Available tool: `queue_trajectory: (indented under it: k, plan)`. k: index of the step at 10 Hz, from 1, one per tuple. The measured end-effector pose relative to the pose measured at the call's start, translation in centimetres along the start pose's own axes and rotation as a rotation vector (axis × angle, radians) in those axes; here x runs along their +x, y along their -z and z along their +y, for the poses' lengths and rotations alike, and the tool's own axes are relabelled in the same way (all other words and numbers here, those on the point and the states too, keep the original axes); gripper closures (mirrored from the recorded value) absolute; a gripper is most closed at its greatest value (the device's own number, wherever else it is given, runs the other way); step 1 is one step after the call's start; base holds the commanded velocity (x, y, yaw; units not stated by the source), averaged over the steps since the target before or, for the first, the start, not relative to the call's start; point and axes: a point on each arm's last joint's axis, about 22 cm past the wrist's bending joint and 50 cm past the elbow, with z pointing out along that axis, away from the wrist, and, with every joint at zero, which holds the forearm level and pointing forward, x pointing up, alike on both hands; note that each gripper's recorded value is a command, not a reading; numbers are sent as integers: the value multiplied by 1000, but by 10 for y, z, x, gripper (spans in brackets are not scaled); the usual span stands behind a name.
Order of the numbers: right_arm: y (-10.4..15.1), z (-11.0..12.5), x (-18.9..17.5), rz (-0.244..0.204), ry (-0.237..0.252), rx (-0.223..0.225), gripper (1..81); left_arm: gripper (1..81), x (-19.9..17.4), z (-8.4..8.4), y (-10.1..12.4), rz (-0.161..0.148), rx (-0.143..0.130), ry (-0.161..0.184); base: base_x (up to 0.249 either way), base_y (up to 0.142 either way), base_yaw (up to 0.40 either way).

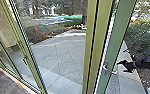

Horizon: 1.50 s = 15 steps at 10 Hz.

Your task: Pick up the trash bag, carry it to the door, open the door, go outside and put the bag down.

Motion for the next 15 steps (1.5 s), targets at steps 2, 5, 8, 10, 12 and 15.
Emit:
queue_trajectory:
  k: [2, 5, 8, 10, 12, 15]
  plan:
    - [7, 15, 32, 72, 178, -74, 10, 811, 0, 0, 0, 0, 0, 0, 0, 0, 0]
    - [21, 45, 86, 151, 418, -229, 10, 811, 0, 1, 0, 0, -2, 0, 0, 0, 0]
    - [33, 71, 127, 191, 695, -379, 10, 811, 0, 3, -1, 0, -3, 1, 0, 0, 0]
    - [43, 98, 156, 188, 867, -491, 10, 811, 1, 6, -2, 0, -8, 1, 0, 0, 0]
    - [59, 133, 185, 161, 1001, -614, 10, 811, 1, 7, -2, 0, -8, 2, 0, 0, 0]
    - [92, 198, 220, 126, 1058, -772, 10, 811, 1, 7, -2, 0, -9, 2, 0, 0, 0]
